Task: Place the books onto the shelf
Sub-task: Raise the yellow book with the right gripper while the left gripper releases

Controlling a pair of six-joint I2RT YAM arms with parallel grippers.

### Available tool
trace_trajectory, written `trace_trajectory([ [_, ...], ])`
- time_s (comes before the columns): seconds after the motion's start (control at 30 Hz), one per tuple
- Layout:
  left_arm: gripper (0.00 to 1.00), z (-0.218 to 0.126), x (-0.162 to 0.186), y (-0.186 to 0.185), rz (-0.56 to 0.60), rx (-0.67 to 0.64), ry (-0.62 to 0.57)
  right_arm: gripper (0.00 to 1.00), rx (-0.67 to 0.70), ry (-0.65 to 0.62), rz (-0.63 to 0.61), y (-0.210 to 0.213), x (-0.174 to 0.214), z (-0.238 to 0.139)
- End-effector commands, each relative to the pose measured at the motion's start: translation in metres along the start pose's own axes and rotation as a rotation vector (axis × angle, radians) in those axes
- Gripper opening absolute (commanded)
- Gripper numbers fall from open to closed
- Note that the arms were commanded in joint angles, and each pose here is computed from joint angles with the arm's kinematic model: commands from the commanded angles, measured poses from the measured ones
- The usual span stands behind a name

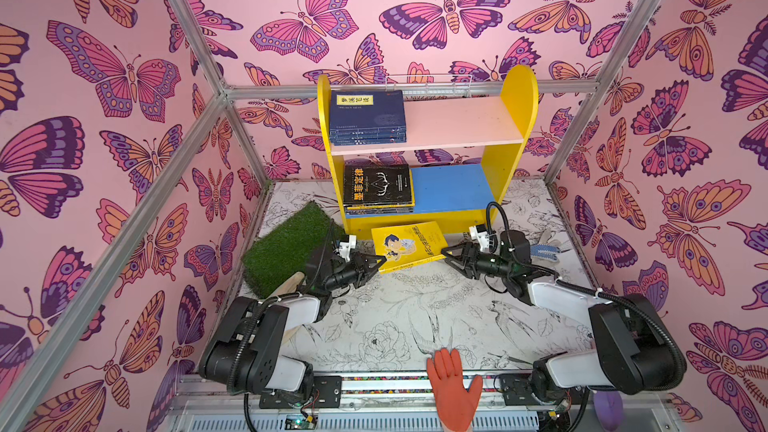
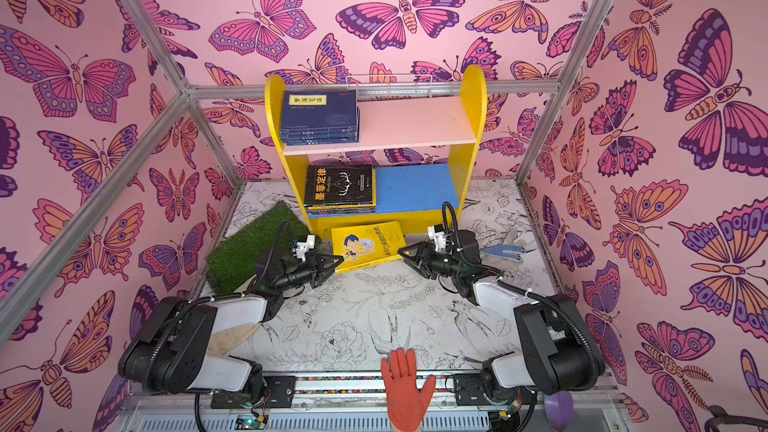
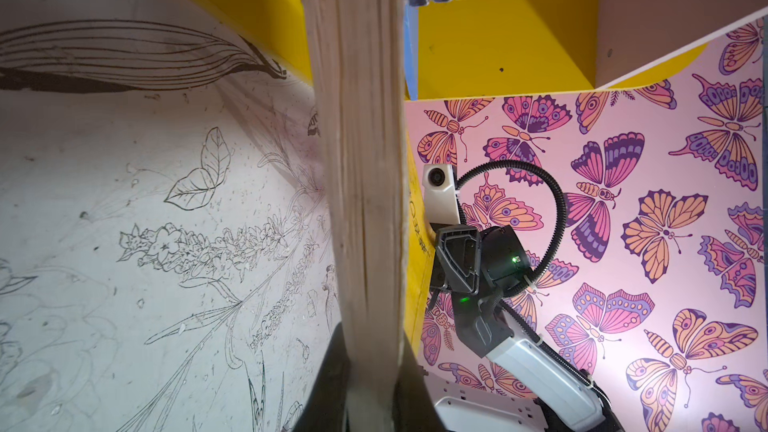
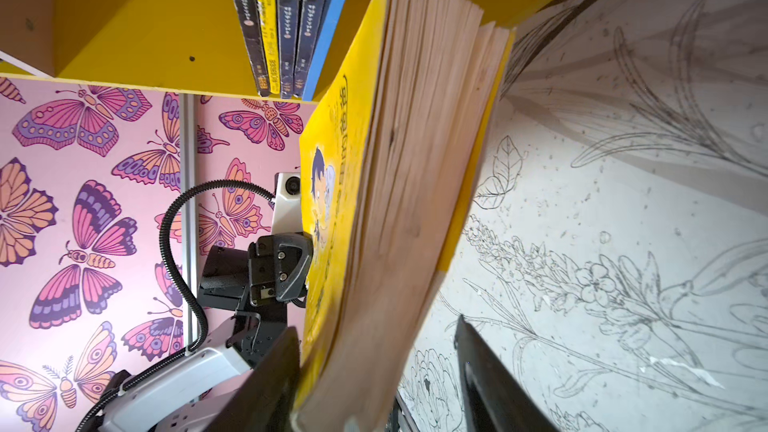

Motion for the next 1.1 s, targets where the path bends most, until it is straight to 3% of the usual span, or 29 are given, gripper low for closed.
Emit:
trace_trajectory([
  [0.0,0.0,-0.007,-0.002,-0.021,0.168,0.075,-0.007,0.54,-0.072,0.011,-0.015,0.012,-0.003,0.001],
  [0.37,0.0,-0.02,0.008,-0.024,0.262,-0.046,0.033,0.16,-0.13,0.077,-0.012,0.022,0.0,0.002],
  [0.5,0.0,-0.021,0.007,-0.024,0.269,-0.066,0.024,0.08,-0.145,0.1,-0.034,0.026,0.004,0.0],
  [0.63,0.39,-0.024,-0.001,-0.017,0.227,-0.133,-0.045,0.03,-0.176,0.097,-0.096,0.039,0.009,-0.007],
  [0.7,0.48,-0.03,-0.005,-0.007,0.179,-0.195,-0.107,0.01,-0.202,0.083,-0.129,0.049,0.011,-0.012],
  [0.93,0.54,-0.06,-0.001,0.036,-0.023,-0.466,-0.228,0.0,-0.32,0.05,-0.265,0.096,0.018,-0.033],
  [1.07,0.54,-0.071,0.019,0.056,-0.088,-0.563,-0.214,0.0,-0.35,-0.013,-0.34,0.122,0.013,-0.042],
])
Point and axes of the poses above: each gripper's point midway between its finger pads, its own z axis out along the fingers, its own y axis along the line the jaws close on, x = y × z, the point moved 8 cm from there along -z, back along the fingers, and after that the axes turned 15 degrees about z, right-handed, at the moved point
